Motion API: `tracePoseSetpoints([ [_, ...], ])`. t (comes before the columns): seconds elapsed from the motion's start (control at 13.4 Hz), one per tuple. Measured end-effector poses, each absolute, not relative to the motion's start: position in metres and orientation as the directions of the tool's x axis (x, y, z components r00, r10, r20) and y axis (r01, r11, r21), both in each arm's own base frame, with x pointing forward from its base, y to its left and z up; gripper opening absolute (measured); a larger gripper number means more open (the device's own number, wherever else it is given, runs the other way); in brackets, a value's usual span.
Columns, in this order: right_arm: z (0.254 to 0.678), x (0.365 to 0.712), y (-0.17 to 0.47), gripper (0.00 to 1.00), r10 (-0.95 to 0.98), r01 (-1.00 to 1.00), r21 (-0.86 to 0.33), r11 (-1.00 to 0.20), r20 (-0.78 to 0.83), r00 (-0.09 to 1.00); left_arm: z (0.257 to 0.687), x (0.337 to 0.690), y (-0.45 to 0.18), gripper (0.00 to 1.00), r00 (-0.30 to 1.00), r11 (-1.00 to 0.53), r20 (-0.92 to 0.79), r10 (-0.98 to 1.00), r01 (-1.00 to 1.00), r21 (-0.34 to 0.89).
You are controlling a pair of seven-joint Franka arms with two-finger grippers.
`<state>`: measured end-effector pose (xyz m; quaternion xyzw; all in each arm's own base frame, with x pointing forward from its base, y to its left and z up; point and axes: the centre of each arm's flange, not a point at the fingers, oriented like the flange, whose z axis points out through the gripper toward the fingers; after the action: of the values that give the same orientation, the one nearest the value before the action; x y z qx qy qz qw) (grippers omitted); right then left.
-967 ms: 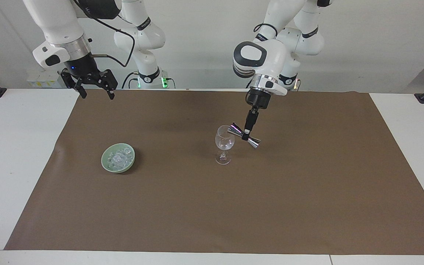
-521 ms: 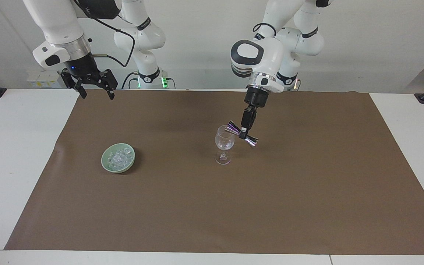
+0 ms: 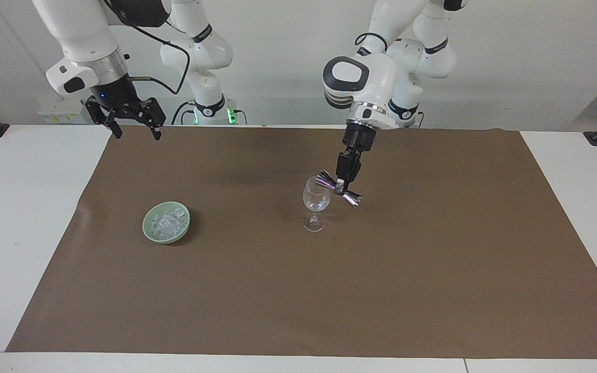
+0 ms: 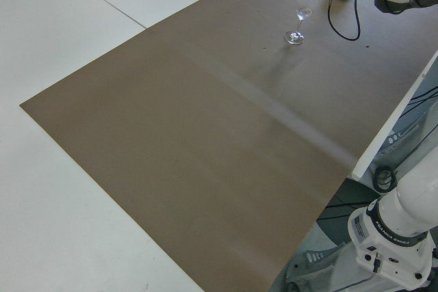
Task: Pour wine and add ice with both arms
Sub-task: 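Tilt the jigger over the clear glass with the left gripper, then move the jigger back with the left gripper while the right gripper reaches the cup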
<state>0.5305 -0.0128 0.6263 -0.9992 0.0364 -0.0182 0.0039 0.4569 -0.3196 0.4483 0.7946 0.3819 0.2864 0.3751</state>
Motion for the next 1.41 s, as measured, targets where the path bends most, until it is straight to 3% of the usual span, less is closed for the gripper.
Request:
tracePoseSetpoints([
  [0.74,0.626,0.530,-0.013,1.00,-0.073,-0.073,-0.009,-0.997,0.036,0.997,0.450,0.461,-0.312,0.22,0.523,-0.414,0.166,0.836,0.404,0.816],
  [1.41,0.626,0.531,-0.017,1.00,-0.081,-0.080,-0.009,-0.997,0.036,0.996,0.451,0.494,-0.176,0.22,0.358,-0.056,-0.155,0.921,0.515,0.855],
])
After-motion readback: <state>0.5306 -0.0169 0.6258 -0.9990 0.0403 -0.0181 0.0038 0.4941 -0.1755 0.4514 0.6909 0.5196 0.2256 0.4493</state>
